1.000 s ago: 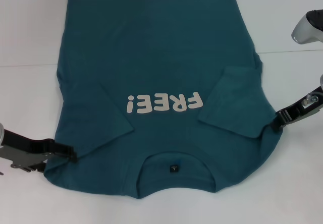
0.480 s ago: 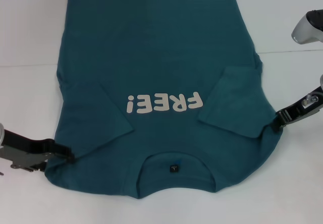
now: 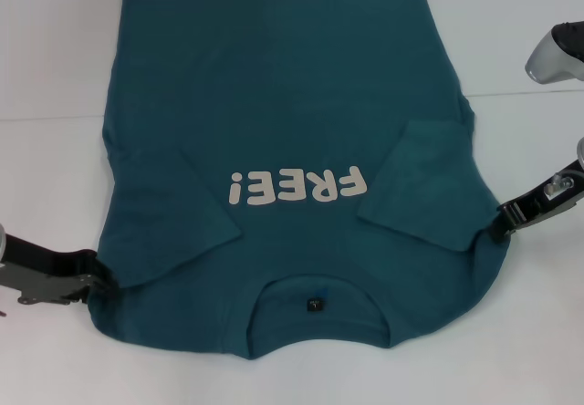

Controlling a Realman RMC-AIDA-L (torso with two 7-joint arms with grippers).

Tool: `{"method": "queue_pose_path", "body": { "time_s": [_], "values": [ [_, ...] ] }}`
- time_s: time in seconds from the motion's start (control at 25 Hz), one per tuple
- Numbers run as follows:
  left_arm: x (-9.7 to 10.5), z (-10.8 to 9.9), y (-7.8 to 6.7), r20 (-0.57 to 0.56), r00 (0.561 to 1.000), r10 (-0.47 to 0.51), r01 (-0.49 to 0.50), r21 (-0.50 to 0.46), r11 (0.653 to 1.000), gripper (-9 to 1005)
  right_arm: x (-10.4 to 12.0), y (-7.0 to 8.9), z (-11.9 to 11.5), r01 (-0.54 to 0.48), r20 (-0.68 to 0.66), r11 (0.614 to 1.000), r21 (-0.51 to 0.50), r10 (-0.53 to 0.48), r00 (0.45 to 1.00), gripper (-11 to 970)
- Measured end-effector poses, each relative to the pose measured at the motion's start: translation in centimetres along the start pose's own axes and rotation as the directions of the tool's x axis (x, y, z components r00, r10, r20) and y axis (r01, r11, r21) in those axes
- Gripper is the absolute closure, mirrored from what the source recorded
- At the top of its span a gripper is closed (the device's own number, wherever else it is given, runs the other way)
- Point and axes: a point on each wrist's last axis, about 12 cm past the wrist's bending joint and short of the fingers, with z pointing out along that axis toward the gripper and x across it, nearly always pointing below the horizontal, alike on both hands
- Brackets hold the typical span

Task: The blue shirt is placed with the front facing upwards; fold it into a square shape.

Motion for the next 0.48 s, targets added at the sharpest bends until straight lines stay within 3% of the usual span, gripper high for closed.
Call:
{"method": "queue_pose_path", "body": {
  "time_s": [0.48],
  "values": [
    [-0.08, -0.04, 0.10, 0.008, 1.000, 0.006, -0.006, -0.010, 1.000, 873, 0.04, 0.02, 0.04, -0.001, -0.002, 1.000, -0.002, 0.001, 1.000, 921]
  ]
}}
